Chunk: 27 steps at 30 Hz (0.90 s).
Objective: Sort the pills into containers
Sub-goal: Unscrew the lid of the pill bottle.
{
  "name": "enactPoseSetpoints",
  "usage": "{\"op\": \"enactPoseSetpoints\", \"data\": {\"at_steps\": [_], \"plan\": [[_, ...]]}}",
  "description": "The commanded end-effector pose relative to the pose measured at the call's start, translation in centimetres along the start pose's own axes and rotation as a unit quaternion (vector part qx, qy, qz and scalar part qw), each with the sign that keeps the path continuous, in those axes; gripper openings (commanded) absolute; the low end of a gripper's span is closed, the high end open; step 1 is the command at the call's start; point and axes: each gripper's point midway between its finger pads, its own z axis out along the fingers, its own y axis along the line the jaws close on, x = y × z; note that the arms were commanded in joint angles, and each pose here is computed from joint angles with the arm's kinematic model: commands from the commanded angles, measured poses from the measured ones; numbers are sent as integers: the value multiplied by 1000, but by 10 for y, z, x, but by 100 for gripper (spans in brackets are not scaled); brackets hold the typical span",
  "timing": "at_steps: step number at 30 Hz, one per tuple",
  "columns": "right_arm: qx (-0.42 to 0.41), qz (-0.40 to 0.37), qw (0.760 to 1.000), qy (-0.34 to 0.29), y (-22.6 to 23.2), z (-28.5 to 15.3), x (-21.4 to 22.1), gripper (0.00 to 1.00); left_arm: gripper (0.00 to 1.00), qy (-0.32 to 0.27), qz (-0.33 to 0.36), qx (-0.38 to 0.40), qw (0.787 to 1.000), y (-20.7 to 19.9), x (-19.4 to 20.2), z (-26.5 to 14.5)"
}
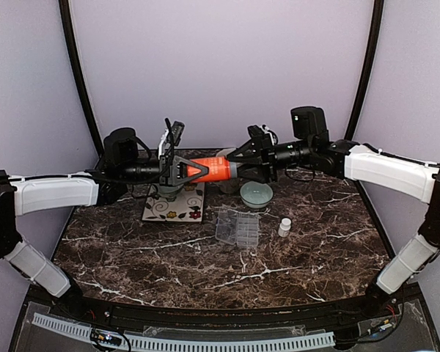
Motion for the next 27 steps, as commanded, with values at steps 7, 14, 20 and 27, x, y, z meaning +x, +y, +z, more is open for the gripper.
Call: {"op": "enactPoseSetpoints", "data": {"at_steps": [7, 14, 20, 27], "plan": [[-19, -96, 995, 13, 20, -2, -2, 10, 0, -13, 15, 39, 999, -17, -19, 5], [-5, -272, 962, -11, 26, -15, 3, 6, 0, -18, -36, 123, 992, -45, -37, 8], [45, -398, 915, -45, 30, -28, -2, 6, 0, -20, -65, 154, 986, -64, -50, 5], [113, -501, 856, -66, 30, -30, 0, 6, 0, -20, -82, 164, 983, -71, -54, 2]]}}
